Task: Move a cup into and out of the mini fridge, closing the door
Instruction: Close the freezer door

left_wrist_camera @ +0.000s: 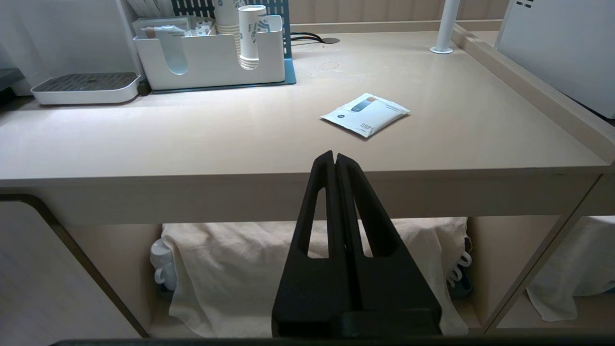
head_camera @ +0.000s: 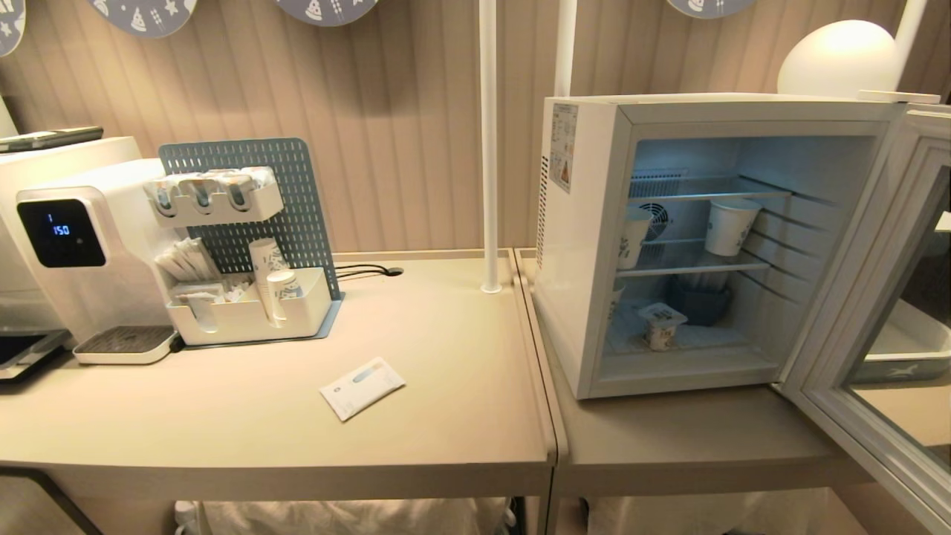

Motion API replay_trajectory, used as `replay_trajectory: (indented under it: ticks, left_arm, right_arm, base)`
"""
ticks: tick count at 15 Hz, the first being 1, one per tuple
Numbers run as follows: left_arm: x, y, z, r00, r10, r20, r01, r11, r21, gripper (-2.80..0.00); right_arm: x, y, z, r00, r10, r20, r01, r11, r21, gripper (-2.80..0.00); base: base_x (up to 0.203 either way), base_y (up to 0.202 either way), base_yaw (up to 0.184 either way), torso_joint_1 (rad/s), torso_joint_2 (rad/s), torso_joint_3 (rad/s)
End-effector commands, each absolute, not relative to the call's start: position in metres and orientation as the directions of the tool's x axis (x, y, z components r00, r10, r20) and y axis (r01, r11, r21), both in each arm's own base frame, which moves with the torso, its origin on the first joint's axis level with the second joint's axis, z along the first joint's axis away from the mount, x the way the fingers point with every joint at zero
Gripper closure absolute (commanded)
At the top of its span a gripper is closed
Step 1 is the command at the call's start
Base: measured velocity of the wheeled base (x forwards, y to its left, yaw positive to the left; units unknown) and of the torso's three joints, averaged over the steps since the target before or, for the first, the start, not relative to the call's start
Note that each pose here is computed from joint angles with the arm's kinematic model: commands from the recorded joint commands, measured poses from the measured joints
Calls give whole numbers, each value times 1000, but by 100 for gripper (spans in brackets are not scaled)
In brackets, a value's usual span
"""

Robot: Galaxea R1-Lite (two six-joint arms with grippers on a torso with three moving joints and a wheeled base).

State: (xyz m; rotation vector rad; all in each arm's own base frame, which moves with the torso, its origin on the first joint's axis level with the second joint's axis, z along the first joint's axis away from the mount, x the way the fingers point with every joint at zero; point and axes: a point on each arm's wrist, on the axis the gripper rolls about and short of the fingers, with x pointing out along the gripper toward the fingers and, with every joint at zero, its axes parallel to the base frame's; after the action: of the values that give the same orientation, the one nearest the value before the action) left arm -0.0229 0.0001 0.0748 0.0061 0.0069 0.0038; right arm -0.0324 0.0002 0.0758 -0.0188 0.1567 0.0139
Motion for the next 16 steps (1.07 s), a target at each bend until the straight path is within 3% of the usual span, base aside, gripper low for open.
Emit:
replay_trajectory:
  ticks: [1, 6, 16]
  left_arm:
    - [-23, 0, 75, 1000, 5, -6, -5, 1000, 6, 0]
    - [-23, 0, 75, 1000, 5, -7, -5, 1000, 5, 0]
    - [-23, 0, 75, 1000, 5, -9, -5, 1000, 5, 0]
  right_arm:
    - [-32, 0, 75, 987, 12, -162, -15, 1000, -18, 0]
    - [-32, 0, 76, 987, 12, -160, -15, 1000, -18, 0]
    - [-32, 0, 76, 987, 13, -162, -16, 1000, -18, 0]
  base:
    - [0, 0, 0, 0, 0, 0]
    - [-14, 0, 0, 0, 0, 1]
    - [-180, 0, 1, 3, 3, 2]
